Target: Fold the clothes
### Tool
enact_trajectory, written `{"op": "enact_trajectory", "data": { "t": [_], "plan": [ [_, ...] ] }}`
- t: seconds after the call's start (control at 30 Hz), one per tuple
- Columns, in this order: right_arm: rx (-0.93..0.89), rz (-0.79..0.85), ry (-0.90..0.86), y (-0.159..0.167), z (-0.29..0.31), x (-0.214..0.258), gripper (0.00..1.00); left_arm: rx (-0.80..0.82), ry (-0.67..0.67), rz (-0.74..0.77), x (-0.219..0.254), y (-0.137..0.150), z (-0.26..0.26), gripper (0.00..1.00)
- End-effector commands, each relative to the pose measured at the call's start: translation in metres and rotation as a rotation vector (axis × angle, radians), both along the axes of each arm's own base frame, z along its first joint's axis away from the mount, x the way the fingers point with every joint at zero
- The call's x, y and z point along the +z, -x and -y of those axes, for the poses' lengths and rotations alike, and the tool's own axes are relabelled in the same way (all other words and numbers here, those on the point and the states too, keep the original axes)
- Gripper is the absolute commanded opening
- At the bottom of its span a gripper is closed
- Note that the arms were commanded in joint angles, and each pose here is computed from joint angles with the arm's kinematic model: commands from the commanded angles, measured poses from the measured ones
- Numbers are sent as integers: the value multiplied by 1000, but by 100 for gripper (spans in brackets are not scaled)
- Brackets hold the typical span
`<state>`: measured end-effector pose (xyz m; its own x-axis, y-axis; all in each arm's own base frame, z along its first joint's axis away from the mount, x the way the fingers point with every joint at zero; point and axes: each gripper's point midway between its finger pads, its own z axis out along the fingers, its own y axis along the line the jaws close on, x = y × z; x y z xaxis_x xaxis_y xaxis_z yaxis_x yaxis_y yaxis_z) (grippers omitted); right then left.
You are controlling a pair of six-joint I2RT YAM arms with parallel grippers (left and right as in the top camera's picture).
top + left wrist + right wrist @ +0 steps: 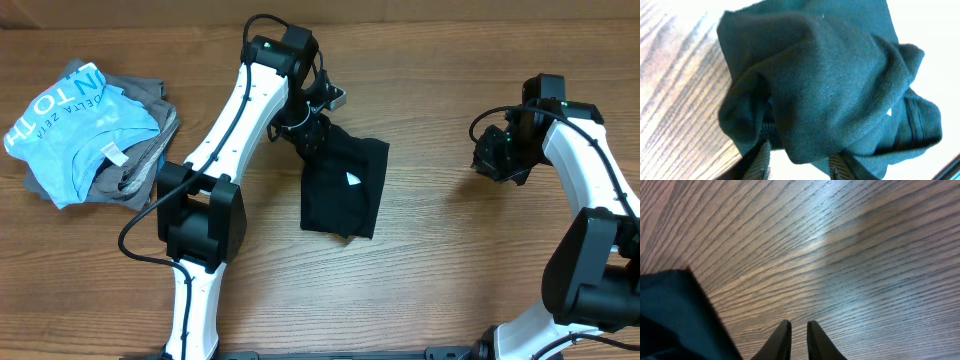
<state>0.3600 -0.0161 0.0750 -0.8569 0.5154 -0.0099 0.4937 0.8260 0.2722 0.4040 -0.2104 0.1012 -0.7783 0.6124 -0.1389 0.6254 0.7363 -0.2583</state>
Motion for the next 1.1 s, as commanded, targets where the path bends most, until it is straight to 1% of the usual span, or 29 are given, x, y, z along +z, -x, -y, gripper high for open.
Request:
{"op": "enact_trajectory", "data": {
  "t": [0.0,0.07,0.1,0.2,0.23,0.3,0.43,0.5,0.67,0.97,1.0,1.07],
  "plan": [
    [4,43,3,-6,0,14,15,3,24,-4,-2,3,12,34],
    [4,41,2,-6,0,13,15,0,22,-9,-4,5,15,28],
    [4,41,2,-6,0,13,15,5,20,-14,-5,7,17,22],
    [4,42,2,-6,0,13,15,40,40,-46,-3,13,26,9],
    [4,42,2,-6,0,13,15,48,62,-59,0,16,32,6],
    [4,42,2,-6,0,14,15,60,127,-94,7,21,45,4],
    [4,45,3,-7,0,14,15,77,296,-173,25,31,75,4],
    [4,46,3,-7,0,14,15,89,354,-192,32,31,86,4],
    [4,49,4,-8,0,14,15,111,366,-159,33,26,105,5],
    [4,52,4,-8,1,14,15,139,407,-36,38,16,159,6],
    [4,52,4,-8,1,14,16,159,390,-19,37,14,162,9],
    [4,52,4,-8,0,14,16,197,353,6,32,12,166,20]
  ]
}}
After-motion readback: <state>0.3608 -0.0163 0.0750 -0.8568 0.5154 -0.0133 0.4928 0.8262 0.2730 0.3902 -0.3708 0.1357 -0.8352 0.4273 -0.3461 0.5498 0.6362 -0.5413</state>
